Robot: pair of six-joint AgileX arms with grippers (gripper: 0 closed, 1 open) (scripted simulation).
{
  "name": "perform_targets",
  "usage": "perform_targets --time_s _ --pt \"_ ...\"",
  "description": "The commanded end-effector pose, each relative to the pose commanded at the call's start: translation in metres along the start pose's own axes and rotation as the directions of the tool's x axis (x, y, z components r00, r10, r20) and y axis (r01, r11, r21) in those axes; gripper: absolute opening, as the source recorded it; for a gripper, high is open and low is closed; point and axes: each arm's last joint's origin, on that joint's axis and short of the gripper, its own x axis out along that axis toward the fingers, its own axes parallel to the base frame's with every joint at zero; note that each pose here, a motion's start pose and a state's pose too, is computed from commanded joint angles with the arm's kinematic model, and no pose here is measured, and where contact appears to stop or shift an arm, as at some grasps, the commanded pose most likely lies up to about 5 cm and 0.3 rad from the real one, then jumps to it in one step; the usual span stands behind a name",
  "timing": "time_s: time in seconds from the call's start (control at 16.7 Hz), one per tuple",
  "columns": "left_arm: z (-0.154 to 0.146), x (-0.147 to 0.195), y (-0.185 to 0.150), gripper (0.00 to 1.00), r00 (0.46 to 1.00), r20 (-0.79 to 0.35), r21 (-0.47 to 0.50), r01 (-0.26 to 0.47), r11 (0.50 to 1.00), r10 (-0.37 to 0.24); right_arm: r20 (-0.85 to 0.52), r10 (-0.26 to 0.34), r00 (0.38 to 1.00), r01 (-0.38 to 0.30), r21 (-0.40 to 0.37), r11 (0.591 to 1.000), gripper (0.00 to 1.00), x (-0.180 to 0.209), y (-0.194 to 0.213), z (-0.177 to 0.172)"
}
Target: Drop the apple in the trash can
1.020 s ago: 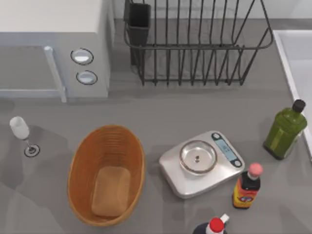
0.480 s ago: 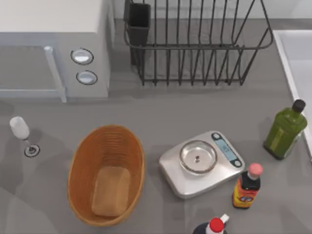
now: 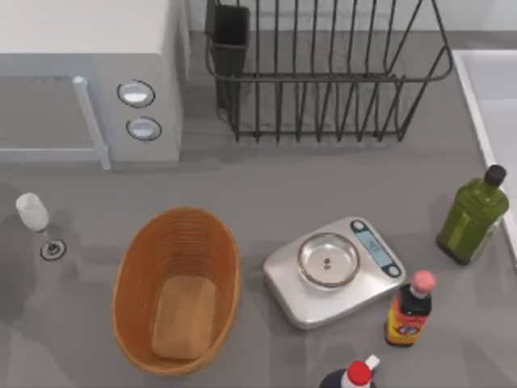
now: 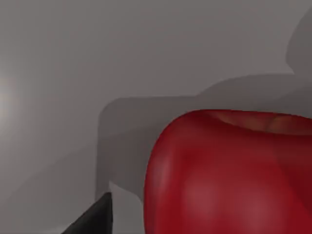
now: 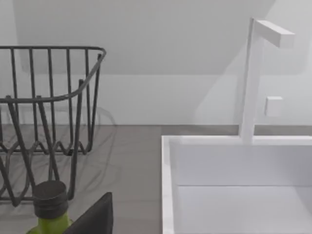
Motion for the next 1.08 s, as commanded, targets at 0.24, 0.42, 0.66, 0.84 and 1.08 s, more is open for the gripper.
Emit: perform_targets --time_s 0.24,0.42,0.66,0.84,1.08 --pt "0.0131 0.013 0.0106 1.0 1.0 -0.004 0.0 0.005 1.0 -0.005 0.0 0.0 1.0 0.0 0.0 1.0 1.0 0.0 0.0 0.0" --pt "0.0132 0.0131 0.0107 1.0 1.0 -0.005 0.0 0.005 1.0 -0.005 0.0 0.0 1.0 0.0 0.0 1.0 1.0 0.0 0.0 0.0" --pt "0.0132 0.0131 0.0107 0.77 1.0 -0.005 0.0 0.005 1.0 -0.005 0.0 0.0 1.0 0.0 0.0 1.0 1.0 0.0 0.0 0.0" --pt "0.0132 0.0131 0.0107 0.55 1.0 -0.005 0.0 0.005 1.0 -0.005 0.0 0.0 1.0 0.0 0.0 1.0 1.0 0.0 0.0 0.0" --pt "0.0132 0.0131 0.0107 0.25 1.0 -0.005 0.0 0.005 1.0 -0.005 0.0 0.0 1.0 0.0 0.0 1.0 1.0 0.0 0.0 0.0"
